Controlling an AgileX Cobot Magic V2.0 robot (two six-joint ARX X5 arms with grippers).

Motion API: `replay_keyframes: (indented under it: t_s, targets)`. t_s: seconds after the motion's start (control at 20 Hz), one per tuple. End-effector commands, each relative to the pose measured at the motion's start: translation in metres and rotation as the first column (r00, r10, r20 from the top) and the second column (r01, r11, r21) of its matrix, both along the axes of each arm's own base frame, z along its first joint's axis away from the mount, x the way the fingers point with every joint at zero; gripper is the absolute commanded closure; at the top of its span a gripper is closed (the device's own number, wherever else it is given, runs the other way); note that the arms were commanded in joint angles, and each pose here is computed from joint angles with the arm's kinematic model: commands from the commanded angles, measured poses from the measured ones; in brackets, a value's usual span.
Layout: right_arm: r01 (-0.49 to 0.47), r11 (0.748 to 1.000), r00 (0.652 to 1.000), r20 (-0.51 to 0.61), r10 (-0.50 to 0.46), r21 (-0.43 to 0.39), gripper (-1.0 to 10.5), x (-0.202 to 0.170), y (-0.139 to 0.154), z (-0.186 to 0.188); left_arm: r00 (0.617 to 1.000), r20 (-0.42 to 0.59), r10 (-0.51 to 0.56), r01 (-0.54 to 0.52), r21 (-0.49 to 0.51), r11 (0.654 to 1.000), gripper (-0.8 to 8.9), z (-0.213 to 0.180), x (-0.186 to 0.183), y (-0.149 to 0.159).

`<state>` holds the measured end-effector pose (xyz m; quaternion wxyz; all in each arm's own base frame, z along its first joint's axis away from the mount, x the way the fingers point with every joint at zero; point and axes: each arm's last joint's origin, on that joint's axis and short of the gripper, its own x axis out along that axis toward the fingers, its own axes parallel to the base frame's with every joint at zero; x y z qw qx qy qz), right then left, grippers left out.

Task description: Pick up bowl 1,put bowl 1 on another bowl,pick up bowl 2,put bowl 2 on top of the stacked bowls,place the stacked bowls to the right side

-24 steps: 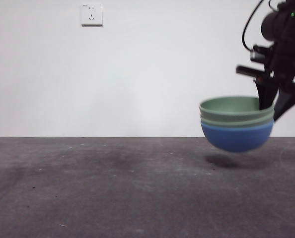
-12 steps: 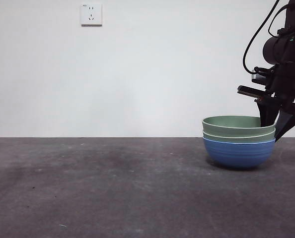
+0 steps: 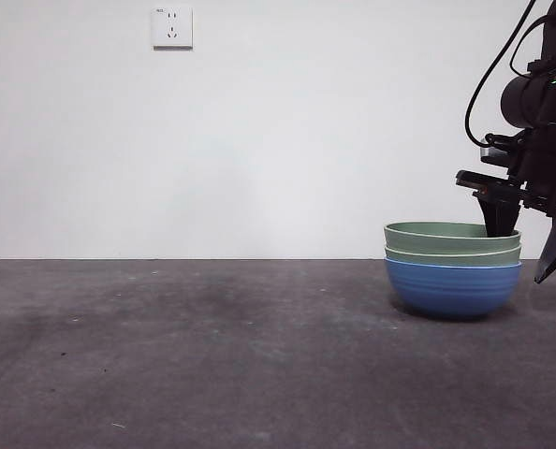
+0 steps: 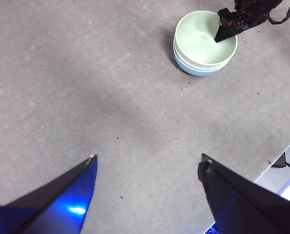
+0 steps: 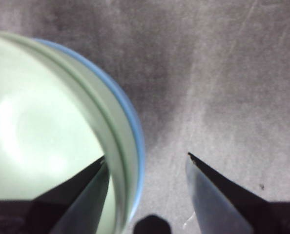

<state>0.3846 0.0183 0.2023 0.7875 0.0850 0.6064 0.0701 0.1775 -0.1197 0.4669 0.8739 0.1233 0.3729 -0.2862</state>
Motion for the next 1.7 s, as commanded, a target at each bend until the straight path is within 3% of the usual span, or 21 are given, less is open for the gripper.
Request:
replay_keyframes:
  t_s: [0.05,0.4,0.65,0.8,0.95,1.0,1.05,1.1,1.15,1.2,1.7]
  targets:
    - [-0.008,1.0,0.999,0.036,0.009,-0.005,6.9,-0.006,-0.002,0.013,1.0,-0.022,0.005,-0.004,0.009,1.0,4.68,-0.001,-0.002,0.002]
    - [0.013,1.0,0.962,0.274,-0.017,0.016,6.9,-0.062,-0.005,0.114,1.0,-0.018,0.001,-0.001,0.01,1.0,4.68,-0.001,-0.002,0.002]
    - [-0.089,0.996,0.96,0.266,0.088,-0.008,6.9,-0.139,0.009,0.163,1.0,-0.009,-0.015,0.015,0.022,1.0,4.68,-0.001,-0.002,0.002]
    - [-0.16,0.987,0.966,0.206,0.158,-0.009,6.9,-0.178,0.021,0.175,1.0,-0.014,-0.018,0.018,0.022,1.0,4.68,-0.002,-0.002,0.002]
    - [-0.239,0.971,0.948,0.215,0.236,-0.011,7.0,-0.201,0.033,0.183,0.999,-0.027,-0.018,0.018,0.031,0.999,4.69,-0.003,-0.003,0.002]
    - [-0.252,0.968,0.942,0.224,0.248,-0.011,7.5,-0.204,0.035,0.185,0.999,-0.029,-0.018,0.019,0.033,0.999,4.74,-0.003,-0.004,0.002]
    - [-0.26,0.966,0.939,0.229,0.255,-0.011,8.5,-0.206,0.035,0.185,0.999,-0.029,-0.019,0.02,0.034,0.999,5.12,-0.003,-0.004,0.002]
    - [-0.268,0.963,0.937,0.228,0.264,-0.011,9.4,-0.206,0.037,0.185,0.999,-0.028,-0.02,0.021,0.034,0.999,6.36,-0.003,-0.004,0.002]
    - [-0.282,0.959,0.934,0.223,0.279,-0.016,9.6,-0.207,0.037,0.185,0.999,-0.027,-0.023,0.024,0.037,0.999,7.93,-0.003,-0.004,0.002]
    - [-0.284,0.959,0.935,0.216,0.281,-0.017,9.6,-0.208,0.037,0.185,0.999,-0.021,-0.033,0.034,0.044,0.998,8.18,-0.003,-0.004,0.002]
    - [-0.257,0.966,0.944,0.212,0.253,-0.008,9.4,-0.208,0.037,0.185,0.999,-0.018,-0.032,0.033,0.047,0.998,8.17,-0.003,-0.003,0.002]
